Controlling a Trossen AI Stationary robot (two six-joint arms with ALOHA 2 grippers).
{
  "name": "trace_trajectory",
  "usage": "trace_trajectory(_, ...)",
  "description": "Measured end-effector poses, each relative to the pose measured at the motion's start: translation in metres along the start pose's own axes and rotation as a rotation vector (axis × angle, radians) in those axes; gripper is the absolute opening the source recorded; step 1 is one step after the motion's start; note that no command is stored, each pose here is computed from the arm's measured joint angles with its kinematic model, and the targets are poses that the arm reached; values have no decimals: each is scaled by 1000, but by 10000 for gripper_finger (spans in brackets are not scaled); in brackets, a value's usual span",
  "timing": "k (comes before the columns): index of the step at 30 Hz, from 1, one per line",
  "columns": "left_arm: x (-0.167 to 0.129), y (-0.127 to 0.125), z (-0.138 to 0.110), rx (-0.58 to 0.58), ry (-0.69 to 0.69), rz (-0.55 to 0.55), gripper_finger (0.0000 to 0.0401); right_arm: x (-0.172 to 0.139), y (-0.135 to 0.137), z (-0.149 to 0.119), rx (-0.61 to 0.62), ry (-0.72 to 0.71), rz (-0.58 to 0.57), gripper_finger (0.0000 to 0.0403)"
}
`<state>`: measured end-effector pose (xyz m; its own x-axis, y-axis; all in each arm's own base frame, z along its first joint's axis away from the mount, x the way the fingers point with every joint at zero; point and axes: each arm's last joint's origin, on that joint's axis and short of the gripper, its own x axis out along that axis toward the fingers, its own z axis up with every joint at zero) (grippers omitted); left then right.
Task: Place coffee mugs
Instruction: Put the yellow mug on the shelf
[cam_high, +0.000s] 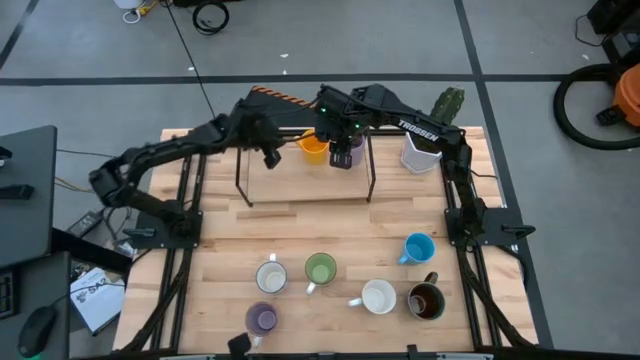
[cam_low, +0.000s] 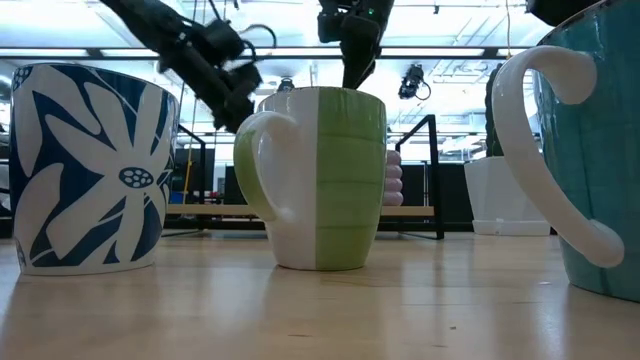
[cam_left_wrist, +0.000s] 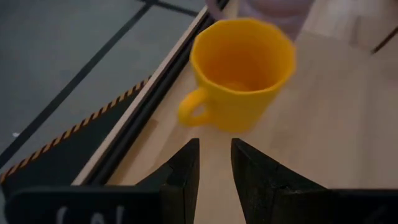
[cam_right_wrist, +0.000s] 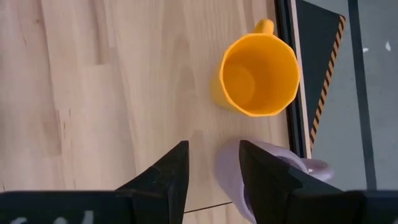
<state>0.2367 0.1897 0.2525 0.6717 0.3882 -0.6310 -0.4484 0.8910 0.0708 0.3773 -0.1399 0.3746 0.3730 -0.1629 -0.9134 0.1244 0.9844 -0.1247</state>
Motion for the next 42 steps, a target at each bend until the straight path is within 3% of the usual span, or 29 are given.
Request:
trace_trajectory(11,44,19,-4,21,76,15,97,0,-9,-1,23,2,-44,146)
trace_trajectory(25,75,22,-9,21,26,38,97,0,-15,-3,52,4,-52,146)
trace_trajectory(35,75,17,-8,33,59,117,97,-1,-15,-5,76,13,-49,146)
trace_trajectory(42,63,13,1,62,228,78,97,-1,-15,-5,67,16,-45,146)
